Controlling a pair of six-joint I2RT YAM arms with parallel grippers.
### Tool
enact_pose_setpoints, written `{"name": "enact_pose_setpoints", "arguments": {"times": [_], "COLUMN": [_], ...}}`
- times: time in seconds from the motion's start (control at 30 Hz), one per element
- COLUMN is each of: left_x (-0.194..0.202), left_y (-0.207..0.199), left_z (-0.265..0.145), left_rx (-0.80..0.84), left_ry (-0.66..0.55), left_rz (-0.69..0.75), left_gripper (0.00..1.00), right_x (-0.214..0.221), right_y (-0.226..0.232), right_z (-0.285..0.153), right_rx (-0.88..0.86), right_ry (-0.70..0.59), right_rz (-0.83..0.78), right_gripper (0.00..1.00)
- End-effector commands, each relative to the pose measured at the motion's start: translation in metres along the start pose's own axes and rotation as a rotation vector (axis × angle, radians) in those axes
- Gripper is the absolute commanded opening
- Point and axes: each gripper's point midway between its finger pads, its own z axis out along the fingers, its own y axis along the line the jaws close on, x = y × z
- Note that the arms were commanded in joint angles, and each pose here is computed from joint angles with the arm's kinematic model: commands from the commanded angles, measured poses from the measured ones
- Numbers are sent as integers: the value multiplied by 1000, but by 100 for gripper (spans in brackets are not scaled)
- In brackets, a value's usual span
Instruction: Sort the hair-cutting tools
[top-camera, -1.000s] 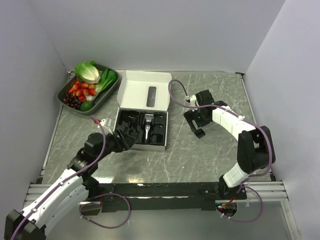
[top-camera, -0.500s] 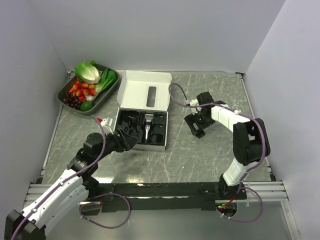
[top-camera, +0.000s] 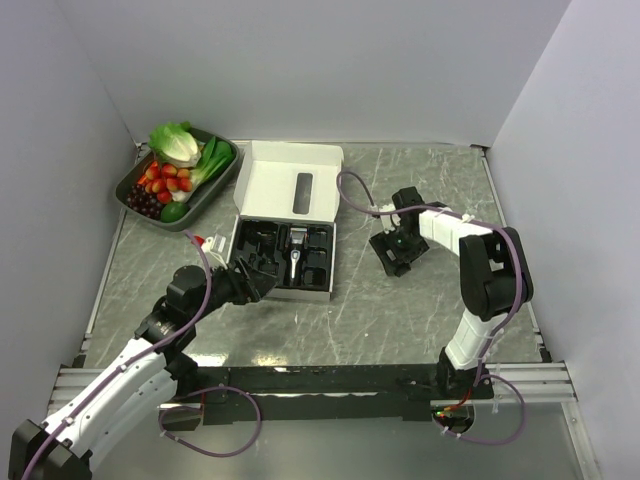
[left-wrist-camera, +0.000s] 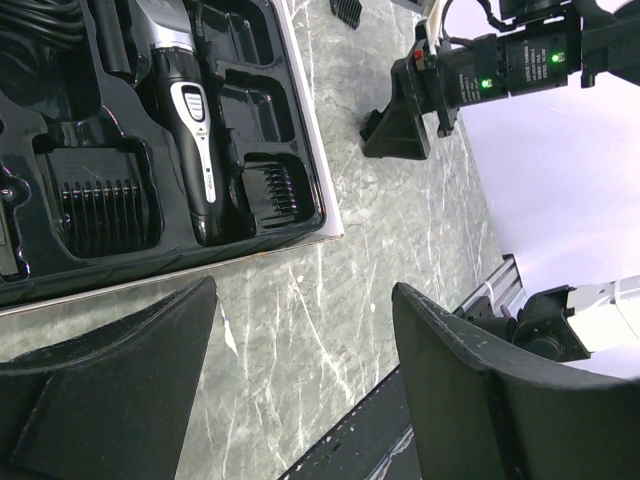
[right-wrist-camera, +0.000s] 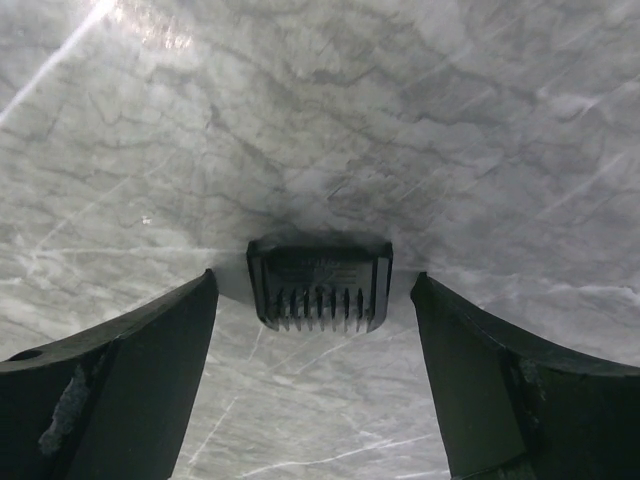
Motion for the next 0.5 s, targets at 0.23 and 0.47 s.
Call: {"name": "enact_pose_setpoints", "arguments": {"times": [0.23, 0.47], "left_x": [-2, -3], "left_y": [-8, -7], "left_z": [0, 0], "left_rx": [41, 35], "left_ry": [-12, -14], "left_rz": [22, 23], "left_gripper": [76, 76], "right_x": [-3, -2], "right_y": [-9, -8], "right_z": [1, -2], "right_rx": [22, 45], "right_ry": [26, 39], "right_rz": [3, -3], "right_gripper": [75, 59]}}
